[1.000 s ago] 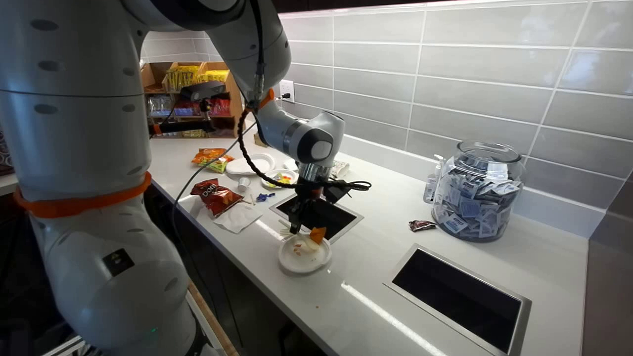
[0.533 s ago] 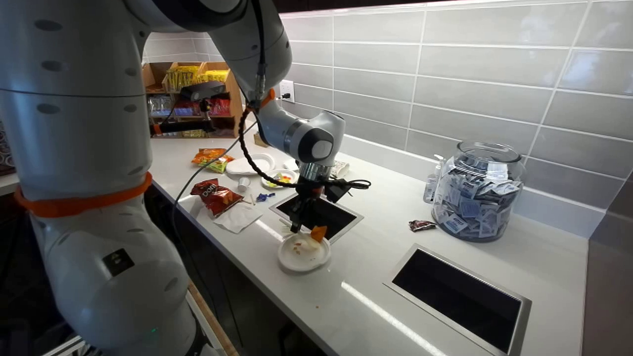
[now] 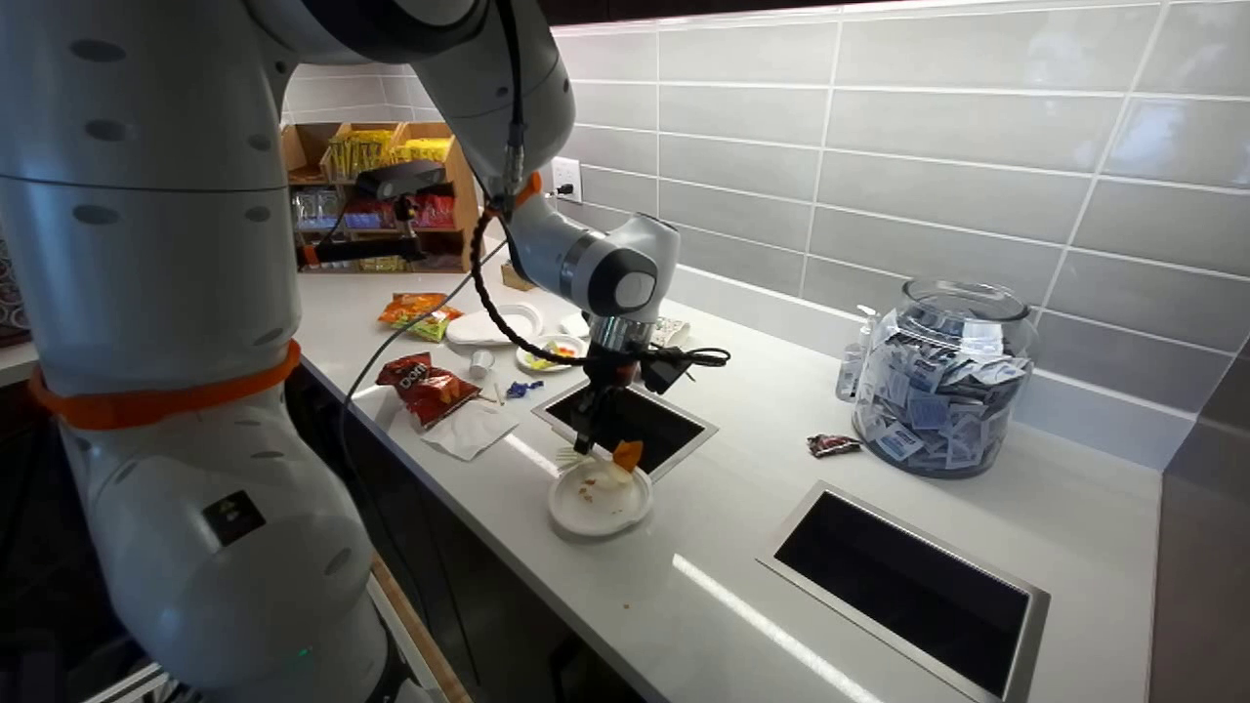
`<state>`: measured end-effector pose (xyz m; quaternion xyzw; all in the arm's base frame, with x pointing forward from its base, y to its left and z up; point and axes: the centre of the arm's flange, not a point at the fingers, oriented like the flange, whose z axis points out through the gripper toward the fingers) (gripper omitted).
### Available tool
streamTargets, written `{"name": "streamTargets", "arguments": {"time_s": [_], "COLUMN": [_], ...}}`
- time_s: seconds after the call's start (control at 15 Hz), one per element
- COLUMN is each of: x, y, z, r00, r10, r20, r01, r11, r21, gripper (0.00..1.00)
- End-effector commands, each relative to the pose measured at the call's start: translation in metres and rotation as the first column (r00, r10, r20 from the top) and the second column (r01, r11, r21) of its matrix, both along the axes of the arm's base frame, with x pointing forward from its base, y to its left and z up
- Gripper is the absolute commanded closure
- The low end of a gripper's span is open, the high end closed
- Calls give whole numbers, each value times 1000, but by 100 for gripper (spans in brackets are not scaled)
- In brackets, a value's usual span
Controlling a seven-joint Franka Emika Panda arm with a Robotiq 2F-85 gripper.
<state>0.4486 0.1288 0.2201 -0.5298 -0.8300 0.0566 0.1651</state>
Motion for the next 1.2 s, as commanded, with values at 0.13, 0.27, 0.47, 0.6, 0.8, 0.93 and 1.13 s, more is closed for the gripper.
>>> {"name": "streamTargets", "arguments": {"time_s": [0.13, 0.27, 0.47, 0.6, 0.8, 0.93, 1.13], "x": [5, 5, 5, 6, 6, 6, 7], "y": [7, 9, 12, 14, 15, 16, 19], "z": [4, 5, 6, 8, 9, 10, 11], "r00": [999, 999, 998, 998, 998, 998, 997], "r10": [41, 49, 56, 61, 65, 67, 68], "r20": [2, 5, 9, 12, 16, 19, 24], "r01": [-41, -49, -56, -61, -65, -67, -68], "r11": [999, 999, 998, 998, 998, 998, 998], "r21": [-7, -7, -9, -10, -10, -9, -4], "gripper": [97, 97, 97, 97, 97, 97, 97]}}
